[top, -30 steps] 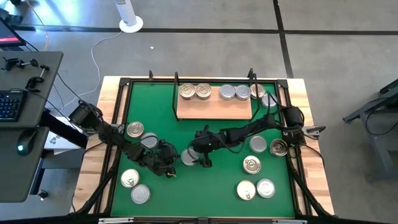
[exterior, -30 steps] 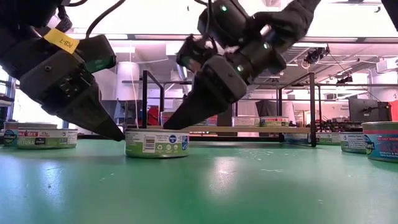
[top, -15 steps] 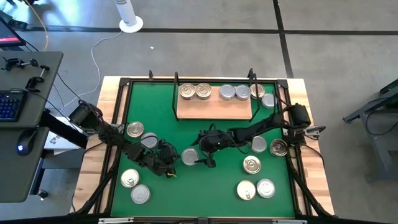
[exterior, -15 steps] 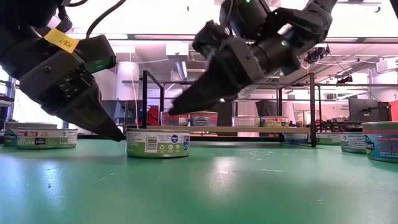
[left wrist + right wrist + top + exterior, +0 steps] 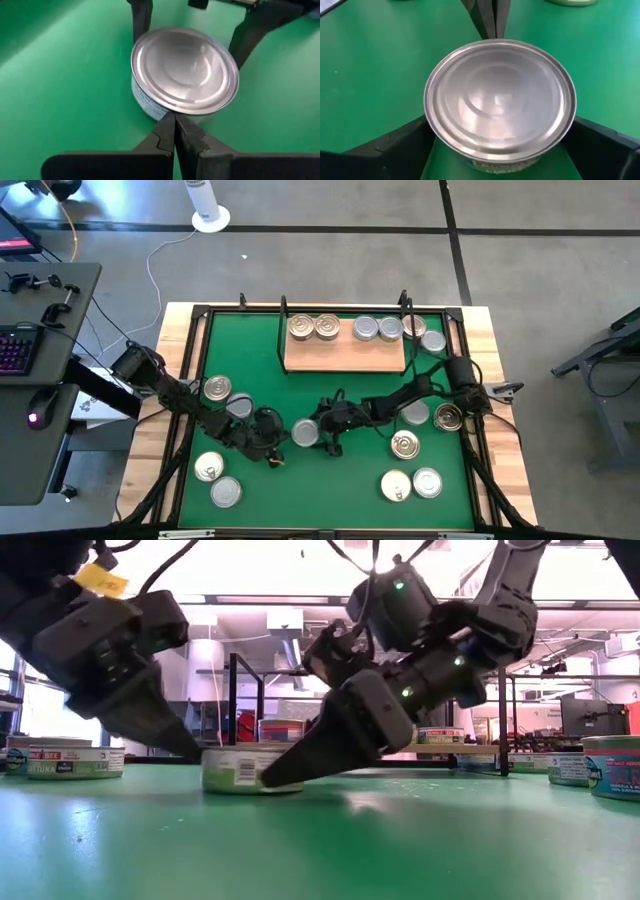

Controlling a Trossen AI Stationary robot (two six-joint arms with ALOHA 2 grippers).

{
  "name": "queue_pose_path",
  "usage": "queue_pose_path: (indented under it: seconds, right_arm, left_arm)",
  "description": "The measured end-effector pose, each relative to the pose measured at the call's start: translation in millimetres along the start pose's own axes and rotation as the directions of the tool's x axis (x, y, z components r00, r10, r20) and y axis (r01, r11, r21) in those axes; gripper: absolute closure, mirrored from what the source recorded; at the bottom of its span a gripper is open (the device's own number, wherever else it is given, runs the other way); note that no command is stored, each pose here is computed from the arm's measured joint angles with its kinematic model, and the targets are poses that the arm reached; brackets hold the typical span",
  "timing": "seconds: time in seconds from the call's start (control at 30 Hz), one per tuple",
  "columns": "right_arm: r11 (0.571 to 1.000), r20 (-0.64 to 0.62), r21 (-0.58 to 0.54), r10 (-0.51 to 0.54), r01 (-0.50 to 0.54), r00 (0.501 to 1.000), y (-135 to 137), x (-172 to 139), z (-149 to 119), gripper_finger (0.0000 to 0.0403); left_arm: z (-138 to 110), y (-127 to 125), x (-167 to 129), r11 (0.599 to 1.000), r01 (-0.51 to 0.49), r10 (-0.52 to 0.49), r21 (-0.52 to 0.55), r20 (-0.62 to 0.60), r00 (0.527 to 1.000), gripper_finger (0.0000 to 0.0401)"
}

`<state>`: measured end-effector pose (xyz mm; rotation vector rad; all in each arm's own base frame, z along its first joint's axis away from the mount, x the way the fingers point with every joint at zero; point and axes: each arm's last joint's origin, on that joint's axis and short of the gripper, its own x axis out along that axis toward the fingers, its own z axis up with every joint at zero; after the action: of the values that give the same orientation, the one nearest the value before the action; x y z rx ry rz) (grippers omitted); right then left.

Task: Stack canned seafood by type on shelf
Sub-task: Put the green tuna can on the shelf and align with the other green tuna can

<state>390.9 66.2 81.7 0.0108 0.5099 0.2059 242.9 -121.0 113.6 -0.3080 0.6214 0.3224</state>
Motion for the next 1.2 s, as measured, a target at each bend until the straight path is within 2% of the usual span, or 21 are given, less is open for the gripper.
queue_pose_path:
  seconds: [0.37, 0.47, 0.67, 0.83, 1.0, 1.1, 1.2]
  right_arm:
    - [0.999, 0.025, 0.021, -0.036, 0.036, 0.999, 0.2, 5.2, -0.4, 0.0011]
    - [0.994, 0.029, 0.031, -0.109, 0.108, 0.994, 9.0, 5.5, -0.8, 0.0025]
    - [0.990, 0.044, 0.059, -0.130, 0.127, 0.991, 19.1, 6.8, 0.6, 0.0040]
    - [0.979, 0.049, 0.064, -0.195, 0.191, 0.980, 26.1, 2.9, 6.1, 0.0042]
    - [0.960, 0.048, 0.061, -0.277, 0.274, 0.960, 31.0, -13.5, 25.5, 0.0043]
    - [0.937, -0.021, 0.054, -0.345, 0.346, 0.938, 34.2, -28.0, 32.8, 0.0043]
    - [0.895, -0.096, 0.042, -0.439, 0.444, 0.894, 36.9, -49.7, 42.1, 0.0044]
  left_arm:
    - [-12.9, 1.6, 15.6, 0.999, -0.042, 0.042, 0.001, 0.008, 0.999, 0.0401]
    - [-13.6, 1.8, 15.3, 0.999, -0.050, 0.050, 0.007, 0.009, 0.999, 0.0401]
    - [-11.6, 0.9, -0.2, 0.997, -0.069, 0.068, -0.023, -0.038, 0.997, 0.0401]
    - [-12.6, 2.2, -15.3, 0.994, -0.105, 0.104, -0.017, -0.051, 0.993, 0.0401]
    - [-14.8, 0.6, -20.9, 0.994, -0.108, 0.108, 0.000, -0.041, 0.993, 0.0401]
    - [-15.8, -0.3, -22.1, 0.994, -0.108, 0.108, 0.006, -0.034, 0.994, 0.0401]
    - [-16.8, -1.4, -23.4, 0.994, -0.109, 0.109, 0.011, -0.023, 0.994, 0.0401]
